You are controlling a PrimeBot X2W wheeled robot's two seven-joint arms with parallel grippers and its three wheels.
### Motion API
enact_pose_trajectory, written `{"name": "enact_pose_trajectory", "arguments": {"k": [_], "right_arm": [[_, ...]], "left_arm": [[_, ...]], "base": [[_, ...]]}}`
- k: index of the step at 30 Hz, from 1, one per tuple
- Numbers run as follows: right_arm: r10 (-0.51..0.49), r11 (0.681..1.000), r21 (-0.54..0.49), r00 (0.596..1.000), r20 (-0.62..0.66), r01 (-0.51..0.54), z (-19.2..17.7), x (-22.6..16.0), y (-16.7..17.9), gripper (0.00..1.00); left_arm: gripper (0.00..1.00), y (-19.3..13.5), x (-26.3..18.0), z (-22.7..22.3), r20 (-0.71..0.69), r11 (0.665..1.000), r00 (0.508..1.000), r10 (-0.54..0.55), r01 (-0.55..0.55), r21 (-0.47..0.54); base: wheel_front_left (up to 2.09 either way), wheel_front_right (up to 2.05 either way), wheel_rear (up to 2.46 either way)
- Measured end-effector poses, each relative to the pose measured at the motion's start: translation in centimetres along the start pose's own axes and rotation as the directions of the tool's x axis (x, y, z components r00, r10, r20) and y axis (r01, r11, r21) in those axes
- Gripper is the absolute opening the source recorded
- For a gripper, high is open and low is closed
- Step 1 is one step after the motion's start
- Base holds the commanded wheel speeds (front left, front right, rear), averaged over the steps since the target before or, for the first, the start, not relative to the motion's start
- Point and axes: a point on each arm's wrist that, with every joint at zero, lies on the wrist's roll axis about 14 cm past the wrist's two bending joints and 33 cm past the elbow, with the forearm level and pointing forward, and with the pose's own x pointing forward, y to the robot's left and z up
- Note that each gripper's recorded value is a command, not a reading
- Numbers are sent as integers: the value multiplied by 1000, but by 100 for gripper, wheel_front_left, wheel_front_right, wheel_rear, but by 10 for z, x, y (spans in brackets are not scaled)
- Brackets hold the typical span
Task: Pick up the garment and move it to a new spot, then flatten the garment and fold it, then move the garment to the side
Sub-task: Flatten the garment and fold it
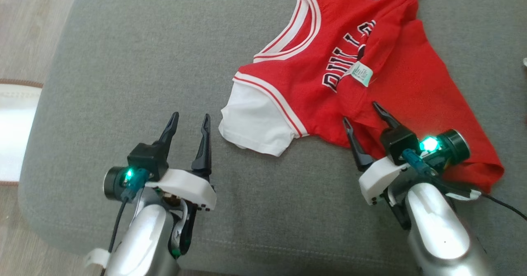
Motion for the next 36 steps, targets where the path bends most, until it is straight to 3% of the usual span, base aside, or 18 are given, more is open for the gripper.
{"name": "enact_pose_trajectory", "arguments": {"k": [7,8,9,10,20,26,28,32,36], "right_arm": [[-4,1000,7,999,-42,5,-15,8,-4,100],[-5,1000,9,999,-48,5,-18,9,-5,84],[-6,1000,11,999,-52,7,-19,10,-6,22],[-8,1000,13,999,-53,9,-20,11,-7,0],[-131,987,101,990,45,126,1,3,-47,0],[-301,952,92,943,141,291,44,-8,-113,0],[-376,926,49,911,170,374,65,-14,-159,0],[-438,893,-32,883,171,449,81,-19,-208,0],[-469,876,-65,876,111,477,76,-15,-237,0]], "left_arm": [[100,5,3,-5,-14,1000,1000,16,-16,-6],[100,5,4,-4,-12,1000,1000,18,-18,-5],[100,5,5,-4,-12,1000,1000,17,-17,-5],[100,4,6,-5,-14,1000,1000,15,-15,-5],[100,-7,10,-3,-5,1000,1000,-17,17,-11],[100,-17,14,0,4,999,999,-45,45,-12],[100,-19,15,-2,0,999,999,-51,51,-14],[100,-20,18,-4,-6,998,998,-55,55,-15],[100,-21,22,-2,0,998,998,-67,67,-14]], "base": [[0,0,0],[0,0,0],[0,0,0],[0,0,0],[0,0,0],[0,0,0],[0,0,0],[0,0,0],[0,0,0]]}}
